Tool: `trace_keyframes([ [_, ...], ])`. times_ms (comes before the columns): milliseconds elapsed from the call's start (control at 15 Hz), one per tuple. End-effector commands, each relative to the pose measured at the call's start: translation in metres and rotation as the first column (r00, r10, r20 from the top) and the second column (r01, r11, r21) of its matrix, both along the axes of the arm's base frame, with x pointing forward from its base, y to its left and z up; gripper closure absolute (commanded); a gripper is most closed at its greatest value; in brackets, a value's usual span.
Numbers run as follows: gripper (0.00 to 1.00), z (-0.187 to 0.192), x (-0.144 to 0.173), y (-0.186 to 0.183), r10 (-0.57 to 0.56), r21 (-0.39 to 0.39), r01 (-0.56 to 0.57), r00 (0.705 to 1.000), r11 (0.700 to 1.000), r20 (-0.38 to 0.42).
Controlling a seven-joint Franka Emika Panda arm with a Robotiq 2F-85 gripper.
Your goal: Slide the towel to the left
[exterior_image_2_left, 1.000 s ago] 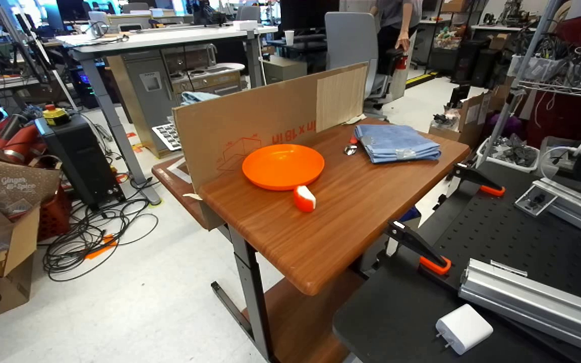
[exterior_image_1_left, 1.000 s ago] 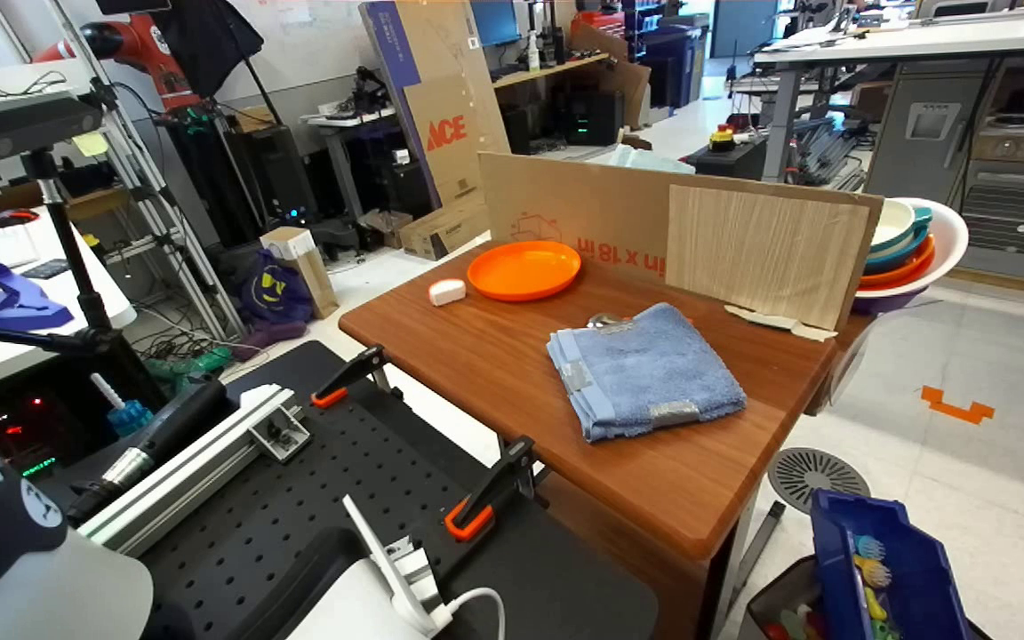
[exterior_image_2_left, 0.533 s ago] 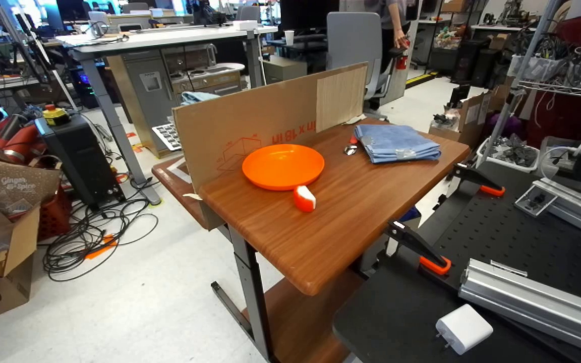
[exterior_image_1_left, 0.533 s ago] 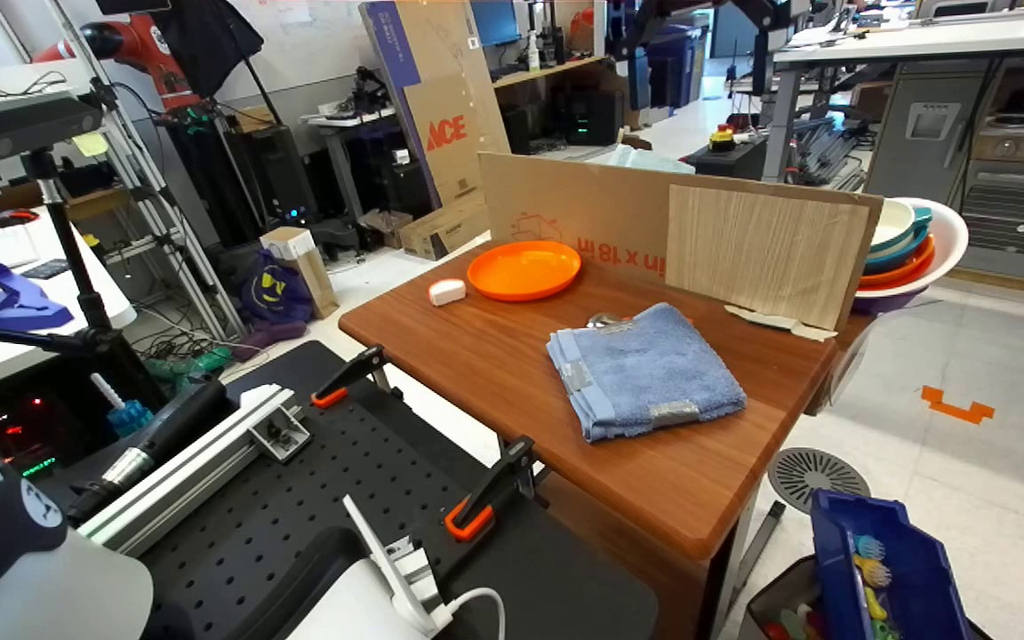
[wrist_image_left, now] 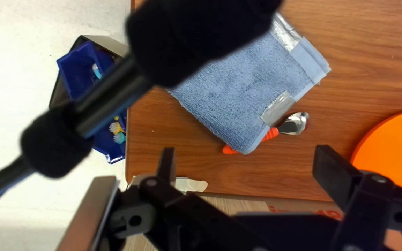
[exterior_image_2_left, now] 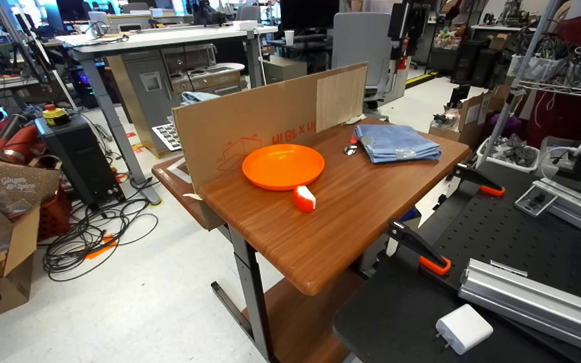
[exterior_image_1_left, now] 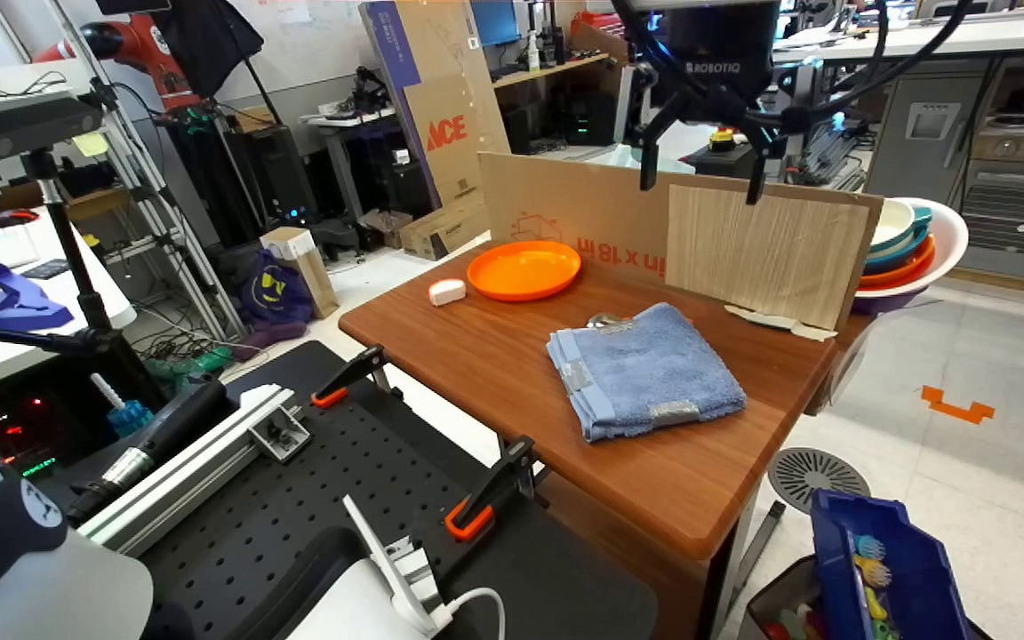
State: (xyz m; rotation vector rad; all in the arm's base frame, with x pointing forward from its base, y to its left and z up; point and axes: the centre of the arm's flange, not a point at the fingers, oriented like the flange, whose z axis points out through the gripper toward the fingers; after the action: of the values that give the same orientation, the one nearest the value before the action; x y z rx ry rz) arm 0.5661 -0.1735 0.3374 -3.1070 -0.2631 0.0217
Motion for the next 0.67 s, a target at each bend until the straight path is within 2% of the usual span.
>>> trace_keyframes([
  [0,0.0,-0.028,0.018,-0.008,0.036,0.066,-0.036,0.999,0.997,0.0],
  [333,0.0,-0.076,0.027,-0.008,0.052,0.086,-0.047,0.997,0.995,-0.06],
  [600,0.0,-0.117,0.03,0.0,0.057,0.071,-0.049,0.992,0.996,-0.11],
])
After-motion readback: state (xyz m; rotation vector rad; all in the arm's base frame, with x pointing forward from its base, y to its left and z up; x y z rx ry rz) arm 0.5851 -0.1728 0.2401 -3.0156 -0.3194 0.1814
